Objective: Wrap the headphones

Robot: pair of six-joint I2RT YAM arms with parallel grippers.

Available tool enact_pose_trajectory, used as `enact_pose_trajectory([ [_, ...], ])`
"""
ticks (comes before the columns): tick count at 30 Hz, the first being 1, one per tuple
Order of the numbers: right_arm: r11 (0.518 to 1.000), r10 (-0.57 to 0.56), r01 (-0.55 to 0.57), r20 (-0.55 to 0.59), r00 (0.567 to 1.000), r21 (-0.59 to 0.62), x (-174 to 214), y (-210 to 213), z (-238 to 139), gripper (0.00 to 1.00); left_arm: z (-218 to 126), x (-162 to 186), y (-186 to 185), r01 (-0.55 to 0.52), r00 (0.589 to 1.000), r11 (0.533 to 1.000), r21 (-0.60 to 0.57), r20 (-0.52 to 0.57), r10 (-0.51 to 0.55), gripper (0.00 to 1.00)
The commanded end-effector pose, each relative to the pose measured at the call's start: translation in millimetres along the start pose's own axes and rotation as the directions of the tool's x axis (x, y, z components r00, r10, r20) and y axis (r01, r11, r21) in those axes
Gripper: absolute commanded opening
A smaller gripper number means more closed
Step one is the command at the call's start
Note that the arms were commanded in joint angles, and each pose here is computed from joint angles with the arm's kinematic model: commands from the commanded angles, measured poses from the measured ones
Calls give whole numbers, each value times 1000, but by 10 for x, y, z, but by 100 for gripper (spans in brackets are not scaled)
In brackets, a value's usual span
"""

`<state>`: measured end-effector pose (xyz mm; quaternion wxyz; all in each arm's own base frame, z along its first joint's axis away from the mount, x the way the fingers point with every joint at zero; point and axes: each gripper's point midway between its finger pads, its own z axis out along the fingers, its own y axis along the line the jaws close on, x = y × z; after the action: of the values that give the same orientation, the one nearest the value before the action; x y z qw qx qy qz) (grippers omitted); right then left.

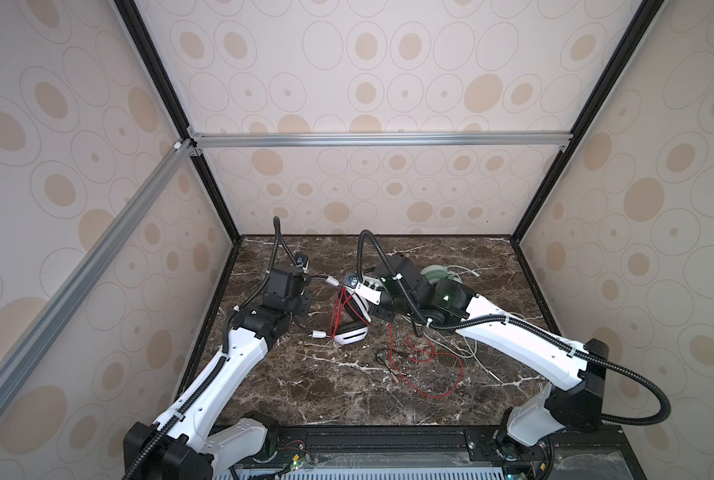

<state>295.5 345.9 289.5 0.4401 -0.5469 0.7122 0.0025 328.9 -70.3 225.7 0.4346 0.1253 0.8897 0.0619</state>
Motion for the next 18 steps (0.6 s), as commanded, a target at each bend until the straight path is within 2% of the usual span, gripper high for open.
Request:
enact_pose_trajectory([
  [1,999,16,-16,3,1000,-32,29,-114,40,3,-225,-195,-218,-32,995,987,158,104,16,0],
  [7,982,172,-167,49,984,-91,87,-341,201,8,-445,-233,-484,-42,991,943,330,135,-3,0],
  [13,966,239,-234,34,970,-113,171,-469,394,8,-615,-327,-615,-51,989,908,416,149,-13,0],
  [18,925,354,-343,40,934,-162,299,-520,503,12,-790,-402,-720,-38,987,867,497,153,-44,0],
])
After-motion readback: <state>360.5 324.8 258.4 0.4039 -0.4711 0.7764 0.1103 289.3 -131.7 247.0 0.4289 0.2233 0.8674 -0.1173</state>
